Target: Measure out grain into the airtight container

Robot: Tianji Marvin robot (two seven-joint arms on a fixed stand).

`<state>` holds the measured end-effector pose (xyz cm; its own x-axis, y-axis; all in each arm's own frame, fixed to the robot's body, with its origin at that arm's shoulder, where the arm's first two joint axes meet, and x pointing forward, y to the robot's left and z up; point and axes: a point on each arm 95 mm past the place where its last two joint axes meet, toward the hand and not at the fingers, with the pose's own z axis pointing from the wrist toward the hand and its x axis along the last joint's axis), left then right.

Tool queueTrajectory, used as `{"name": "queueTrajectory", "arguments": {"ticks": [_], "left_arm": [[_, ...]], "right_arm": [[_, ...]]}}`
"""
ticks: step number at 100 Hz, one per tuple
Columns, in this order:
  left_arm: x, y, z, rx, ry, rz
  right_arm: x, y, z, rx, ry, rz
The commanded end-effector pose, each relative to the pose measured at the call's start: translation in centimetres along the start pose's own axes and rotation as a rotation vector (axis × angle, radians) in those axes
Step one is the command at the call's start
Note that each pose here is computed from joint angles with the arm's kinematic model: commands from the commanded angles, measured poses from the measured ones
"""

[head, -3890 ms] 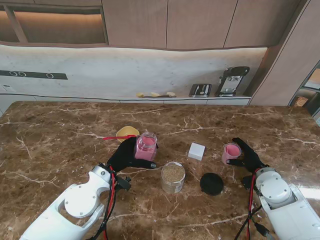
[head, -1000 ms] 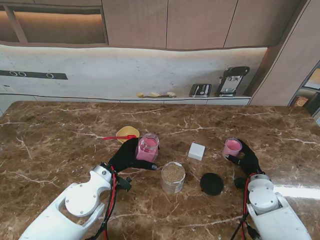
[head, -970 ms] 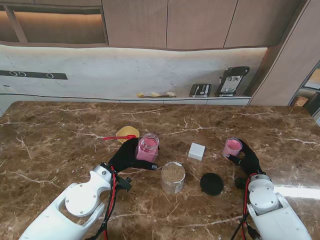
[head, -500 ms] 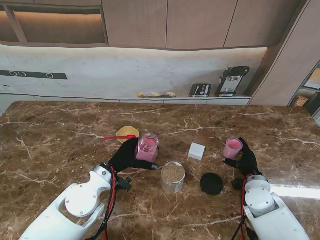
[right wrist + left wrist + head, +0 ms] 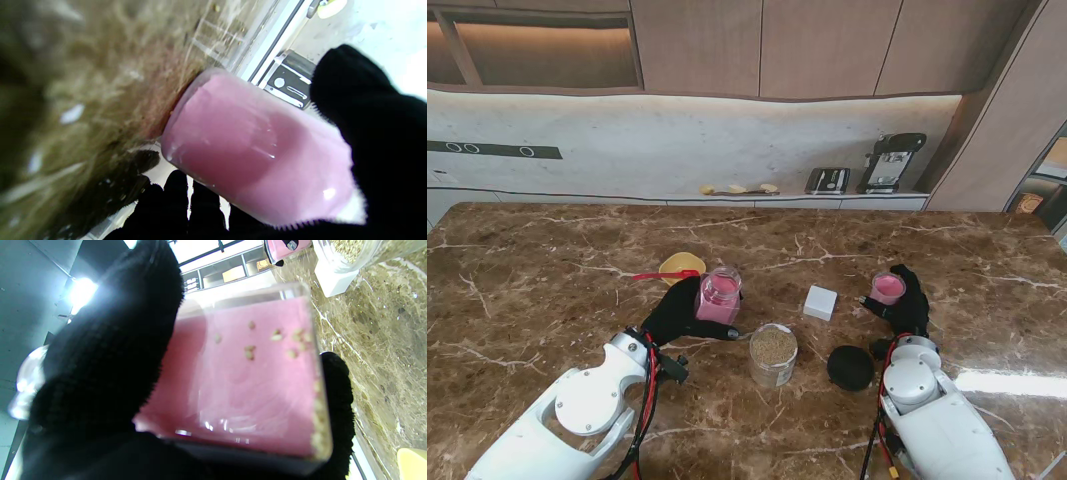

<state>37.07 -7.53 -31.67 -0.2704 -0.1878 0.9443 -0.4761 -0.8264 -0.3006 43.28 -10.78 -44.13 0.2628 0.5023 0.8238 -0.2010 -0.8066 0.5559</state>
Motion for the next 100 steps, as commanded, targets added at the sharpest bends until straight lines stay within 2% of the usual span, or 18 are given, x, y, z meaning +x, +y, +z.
{"name": "queueTrajectory", "arguments": {"ticks": [1, 16, 41, 82, 100], "left_arm": [[0.0, 0.2, -0.2, -0.001, -0.003, -0.001], [0.0, 0.1, -0.2, -0.002, -0.005, 0.001], [0.0, 0.0, -0.3, -0.004, -0.007, 0.006], [0.0, 0.2, -0.2, -0.012, -0.012, 0.005], [-0.1, 0.3, -0.1, -0.014, -0.013, 0.003]], "right_arm": [[-2.8, -2.3, -1.9, 0.075, -0.081, -0.013], [-2.9, -2.2, -1.8, 0.113, -0.080, -0.001], [-3.2, -1.6, -1.8, 0.237, -0.081, 0.068], [-3.8, -0.7, -1.8, 0.212, -0.064, 0.052], [-3.8, -0.6, -1.5, 0.235, -0.056, 0.021]]}}
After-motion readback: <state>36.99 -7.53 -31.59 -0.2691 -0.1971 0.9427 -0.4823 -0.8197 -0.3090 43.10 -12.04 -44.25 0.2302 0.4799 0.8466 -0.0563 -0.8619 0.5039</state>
